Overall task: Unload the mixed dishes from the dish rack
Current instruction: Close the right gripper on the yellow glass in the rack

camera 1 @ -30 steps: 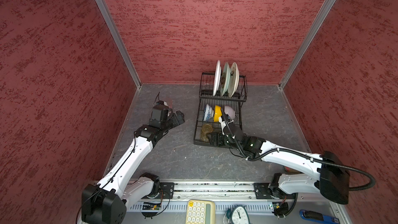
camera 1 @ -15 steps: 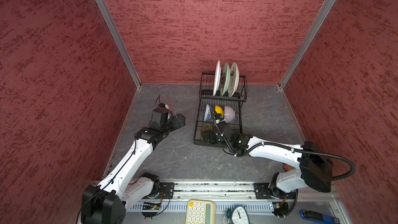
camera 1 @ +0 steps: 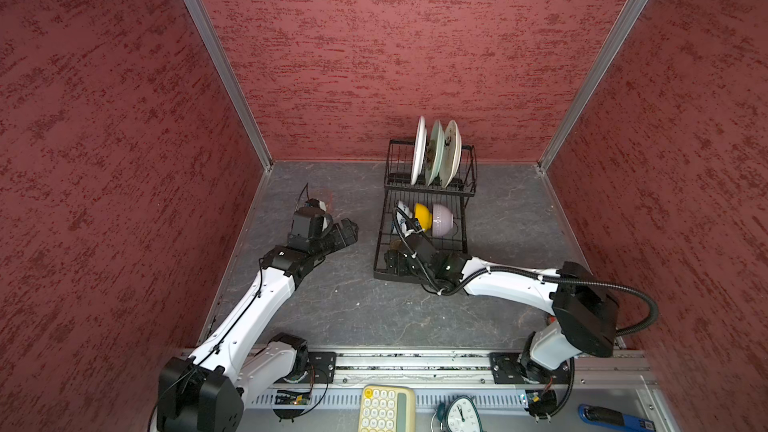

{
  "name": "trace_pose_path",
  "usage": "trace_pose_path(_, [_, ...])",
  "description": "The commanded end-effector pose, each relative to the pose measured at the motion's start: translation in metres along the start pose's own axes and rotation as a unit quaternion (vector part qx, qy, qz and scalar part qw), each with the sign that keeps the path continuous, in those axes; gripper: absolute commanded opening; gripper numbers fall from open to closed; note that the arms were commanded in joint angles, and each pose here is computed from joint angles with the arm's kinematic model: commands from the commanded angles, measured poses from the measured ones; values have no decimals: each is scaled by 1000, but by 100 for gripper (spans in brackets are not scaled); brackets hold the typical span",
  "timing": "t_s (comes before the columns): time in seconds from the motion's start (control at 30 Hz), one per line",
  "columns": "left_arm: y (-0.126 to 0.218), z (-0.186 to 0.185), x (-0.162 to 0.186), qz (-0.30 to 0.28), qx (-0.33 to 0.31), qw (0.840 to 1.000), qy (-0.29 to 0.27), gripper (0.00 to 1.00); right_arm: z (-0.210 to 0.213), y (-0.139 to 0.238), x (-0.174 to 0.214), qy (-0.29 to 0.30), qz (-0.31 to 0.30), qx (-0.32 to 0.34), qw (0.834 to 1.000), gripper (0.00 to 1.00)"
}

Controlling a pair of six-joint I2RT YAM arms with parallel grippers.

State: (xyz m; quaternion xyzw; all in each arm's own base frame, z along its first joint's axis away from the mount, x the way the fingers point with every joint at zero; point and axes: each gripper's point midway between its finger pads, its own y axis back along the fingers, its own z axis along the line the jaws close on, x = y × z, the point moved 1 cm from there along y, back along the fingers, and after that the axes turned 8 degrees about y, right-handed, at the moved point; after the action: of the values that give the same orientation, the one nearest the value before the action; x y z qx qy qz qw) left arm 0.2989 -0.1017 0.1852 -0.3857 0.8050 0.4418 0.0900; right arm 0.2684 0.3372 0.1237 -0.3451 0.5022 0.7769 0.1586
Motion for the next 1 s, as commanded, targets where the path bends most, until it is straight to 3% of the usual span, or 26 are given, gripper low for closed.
trace_pose_path(0.0, [-2,1,1,2,5,1000,-5,99,0,-2,-6,-4,-10,18,1000,92])
trace_pose_path(0.97, [-4,-13,7,33,37,999,10,100,-8,-25,-11,-15,-42,57,997,81])
